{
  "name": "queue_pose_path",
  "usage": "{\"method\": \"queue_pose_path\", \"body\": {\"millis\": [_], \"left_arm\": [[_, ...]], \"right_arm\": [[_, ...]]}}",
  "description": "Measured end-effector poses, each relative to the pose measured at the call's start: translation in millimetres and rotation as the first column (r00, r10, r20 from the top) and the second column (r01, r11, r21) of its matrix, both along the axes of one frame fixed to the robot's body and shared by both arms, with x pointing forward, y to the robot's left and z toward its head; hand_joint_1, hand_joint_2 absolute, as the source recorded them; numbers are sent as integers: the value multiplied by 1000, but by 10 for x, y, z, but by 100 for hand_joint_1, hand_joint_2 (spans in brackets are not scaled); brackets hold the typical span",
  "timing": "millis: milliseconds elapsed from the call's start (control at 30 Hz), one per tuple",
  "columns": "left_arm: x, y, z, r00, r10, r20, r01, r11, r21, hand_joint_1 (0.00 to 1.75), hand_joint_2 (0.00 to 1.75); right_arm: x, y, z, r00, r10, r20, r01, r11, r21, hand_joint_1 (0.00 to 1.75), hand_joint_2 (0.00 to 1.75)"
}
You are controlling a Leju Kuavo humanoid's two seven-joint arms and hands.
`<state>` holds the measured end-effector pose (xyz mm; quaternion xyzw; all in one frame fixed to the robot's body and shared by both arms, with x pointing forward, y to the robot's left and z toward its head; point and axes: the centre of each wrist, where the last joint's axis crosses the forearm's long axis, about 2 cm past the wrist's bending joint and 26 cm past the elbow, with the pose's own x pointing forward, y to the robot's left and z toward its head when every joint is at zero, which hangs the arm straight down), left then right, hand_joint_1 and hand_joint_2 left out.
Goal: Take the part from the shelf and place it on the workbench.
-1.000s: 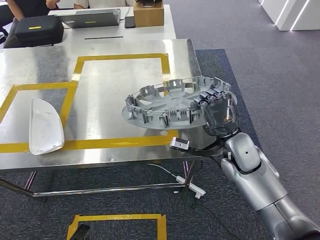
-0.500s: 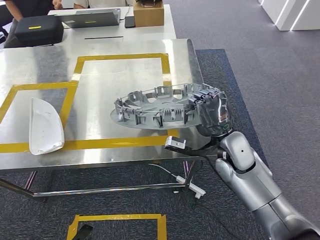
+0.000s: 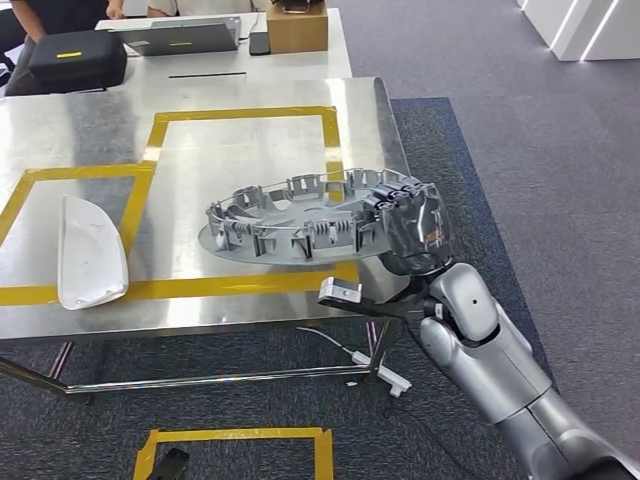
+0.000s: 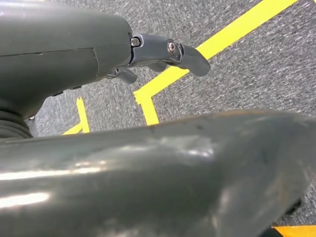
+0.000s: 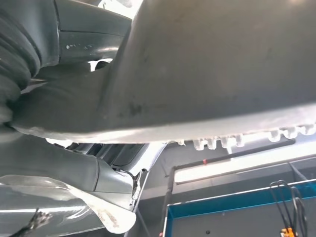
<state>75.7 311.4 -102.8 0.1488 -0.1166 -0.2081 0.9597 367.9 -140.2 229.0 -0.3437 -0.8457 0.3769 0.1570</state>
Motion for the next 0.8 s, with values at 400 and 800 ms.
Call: {"method": "queue_pose_path", "body": {"millis": [400,800], "left_arm": [[-8,32,11,1000,4,31,-5,1000,20,0,0],[-142,91,6,999,33,35,-34,999,27,0,0]], "right_arm": [[-91,95,-190,994,79,-68,-79,997,8,175,175],[-61,-11,-458,991,11,-135,-15,999,-31,175,175]]}}
